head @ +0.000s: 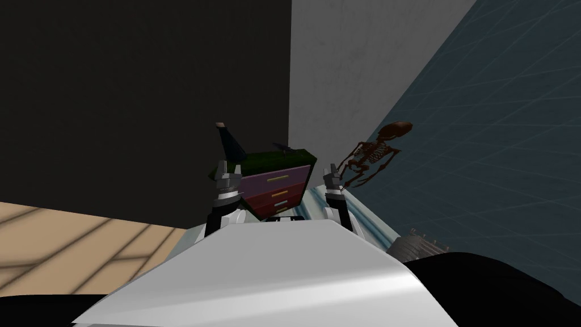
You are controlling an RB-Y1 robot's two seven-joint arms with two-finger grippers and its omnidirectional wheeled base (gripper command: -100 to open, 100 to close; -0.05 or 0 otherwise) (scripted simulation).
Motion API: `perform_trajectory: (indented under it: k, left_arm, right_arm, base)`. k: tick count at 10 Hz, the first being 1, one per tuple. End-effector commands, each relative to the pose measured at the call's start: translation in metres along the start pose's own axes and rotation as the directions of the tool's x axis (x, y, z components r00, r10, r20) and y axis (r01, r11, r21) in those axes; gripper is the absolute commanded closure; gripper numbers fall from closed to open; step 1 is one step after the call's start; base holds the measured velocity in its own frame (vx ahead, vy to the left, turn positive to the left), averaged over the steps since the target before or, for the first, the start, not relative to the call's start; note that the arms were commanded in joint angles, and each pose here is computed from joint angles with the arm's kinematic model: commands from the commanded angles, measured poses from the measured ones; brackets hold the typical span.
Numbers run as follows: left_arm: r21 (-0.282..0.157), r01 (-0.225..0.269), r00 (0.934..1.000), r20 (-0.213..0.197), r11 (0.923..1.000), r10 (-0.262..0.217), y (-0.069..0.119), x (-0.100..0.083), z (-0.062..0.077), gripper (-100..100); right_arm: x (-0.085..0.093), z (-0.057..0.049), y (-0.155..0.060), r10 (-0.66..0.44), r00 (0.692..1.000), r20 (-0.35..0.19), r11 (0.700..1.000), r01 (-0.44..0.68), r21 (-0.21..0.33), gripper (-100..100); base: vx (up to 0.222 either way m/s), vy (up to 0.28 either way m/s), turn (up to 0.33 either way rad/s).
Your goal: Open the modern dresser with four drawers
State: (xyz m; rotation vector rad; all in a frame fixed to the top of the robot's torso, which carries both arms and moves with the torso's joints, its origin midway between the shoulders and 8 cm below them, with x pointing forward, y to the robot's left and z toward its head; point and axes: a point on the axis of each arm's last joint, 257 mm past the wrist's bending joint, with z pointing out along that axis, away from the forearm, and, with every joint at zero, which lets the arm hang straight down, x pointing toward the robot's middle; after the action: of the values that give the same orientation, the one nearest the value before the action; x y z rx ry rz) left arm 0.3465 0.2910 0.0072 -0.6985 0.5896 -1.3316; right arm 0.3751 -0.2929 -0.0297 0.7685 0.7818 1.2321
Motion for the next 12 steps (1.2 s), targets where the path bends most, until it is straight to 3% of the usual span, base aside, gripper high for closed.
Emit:
perform_trajectory:
  k: [1,2,7,12]
  left_arm:
    - [0.007,0.0,1.0,-0.001,1.0,0.0,-0.002,0.0,0.001,0]
    - [-0.006,-0.017,0.999,-0.041,0.9998,0.017,0.0,0.004,0.003,-100]
    - [-0.077,-0.051,0.9947,-0.094,0.9957,0.044,0.016,0.006,0.004,-100]
    - [-0.159,-0.068,0.9935,-0.101,0.9849,0.053,0.035,0.002,0.004,-100]
  right_arm:
    - [0.0,0.0,0.0,0.0,1.0,0.0,1.0,0.0,0.0,0]
    - [0.0,0.0,0.0,0.0,1.0,0.0,1.0,0.0,0.0,0]
    - [0.0,0.0,0.0,0.0,1.0,0.0,1.0,0.0,0.001,0]
    - [0.0,0.0,0.0,0.0,1.0,0.0,1.0,0.0,0.001,0]
  base:
    - [0.0,0.0,0.0]
    - [-0.001,-0.026,0.027]
    - [-0.007,-0.053,0.033]
    - [-0.003,-0.055,0.031]
